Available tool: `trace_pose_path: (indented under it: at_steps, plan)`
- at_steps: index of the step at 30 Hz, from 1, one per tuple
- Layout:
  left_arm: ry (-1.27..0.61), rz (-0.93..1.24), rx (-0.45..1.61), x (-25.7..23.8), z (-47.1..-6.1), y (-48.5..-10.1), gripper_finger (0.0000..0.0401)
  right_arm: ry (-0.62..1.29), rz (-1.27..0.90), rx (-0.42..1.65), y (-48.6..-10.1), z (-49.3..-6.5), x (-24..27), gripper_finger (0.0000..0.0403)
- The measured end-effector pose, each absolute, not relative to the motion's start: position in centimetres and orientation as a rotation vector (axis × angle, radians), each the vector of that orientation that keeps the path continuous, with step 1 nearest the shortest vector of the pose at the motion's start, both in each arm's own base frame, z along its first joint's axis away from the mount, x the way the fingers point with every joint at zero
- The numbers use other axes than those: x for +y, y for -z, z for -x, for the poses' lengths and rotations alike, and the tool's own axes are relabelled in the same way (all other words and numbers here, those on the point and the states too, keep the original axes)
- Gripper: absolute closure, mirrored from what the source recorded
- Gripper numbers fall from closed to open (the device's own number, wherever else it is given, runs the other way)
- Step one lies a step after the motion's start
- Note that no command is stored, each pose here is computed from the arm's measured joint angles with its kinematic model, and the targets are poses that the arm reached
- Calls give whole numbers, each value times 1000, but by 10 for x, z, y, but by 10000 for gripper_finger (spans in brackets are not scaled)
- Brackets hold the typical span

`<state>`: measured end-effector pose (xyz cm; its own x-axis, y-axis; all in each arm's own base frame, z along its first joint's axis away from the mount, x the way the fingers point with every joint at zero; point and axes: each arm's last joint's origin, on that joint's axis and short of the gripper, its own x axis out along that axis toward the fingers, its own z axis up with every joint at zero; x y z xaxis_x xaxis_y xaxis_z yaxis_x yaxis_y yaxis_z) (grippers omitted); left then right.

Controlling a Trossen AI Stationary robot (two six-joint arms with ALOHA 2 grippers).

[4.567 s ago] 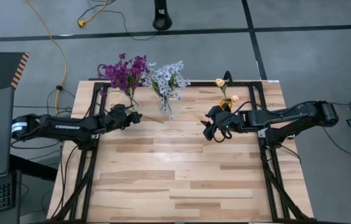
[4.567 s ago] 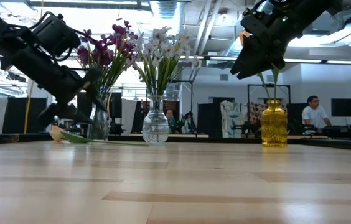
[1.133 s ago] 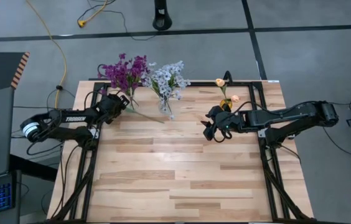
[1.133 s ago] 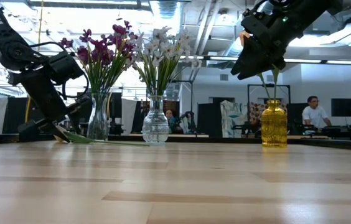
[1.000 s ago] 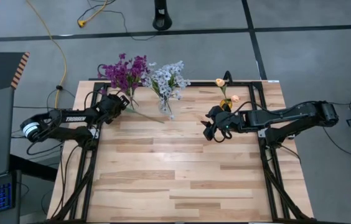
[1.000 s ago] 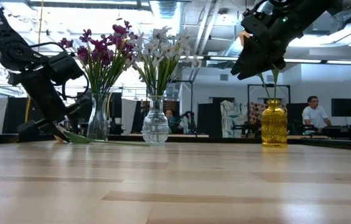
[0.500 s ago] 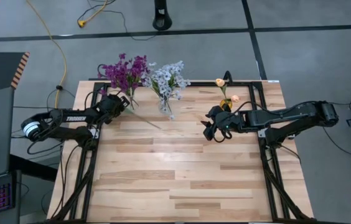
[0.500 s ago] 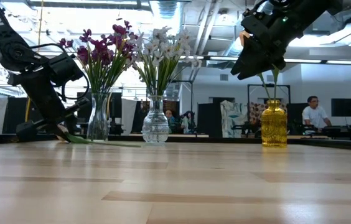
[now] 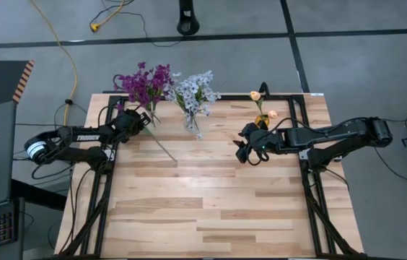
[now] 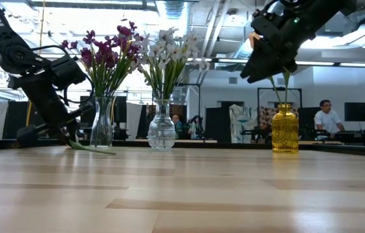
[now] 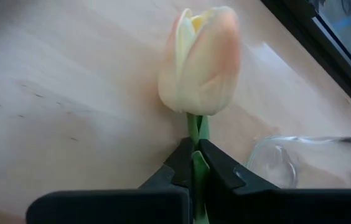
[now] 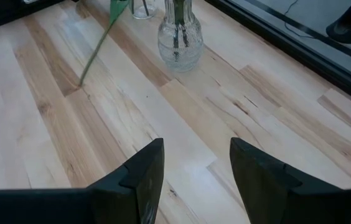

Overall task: Sort flowers into vase by color
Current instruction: Put the tulip into the yellow vase

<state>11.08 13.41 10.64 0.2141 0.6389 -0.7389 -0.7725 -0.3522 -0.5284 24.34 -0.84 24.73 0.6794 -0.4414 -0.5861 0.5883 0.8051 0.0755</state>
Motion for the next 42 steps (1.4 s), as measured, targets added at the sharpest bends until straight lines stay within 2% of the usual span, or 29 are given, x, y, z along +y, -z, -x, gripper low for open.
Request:
trace_pose_path:
  at_steps: [9,16,21,35,42]
  plan:
    - [-1365,1173,169,120,-114,-123,401,589,-263,602,-246,-242,-8,194]
    - [-1362,1132,179,96,-104,-139,401,589,-262,602,-246,-242,-8,194]
    - [-1293,1122,150,82,-98,-150,401,589,-263,602,-246,-242,-8,194]
    - [-810,847,76,46,-106,-186,401,581,-273,587,-247,-243,-8,194]
    - [-544,689,-9,27,-117,-206,401,508,-316,539,-252,-248,-6,194]
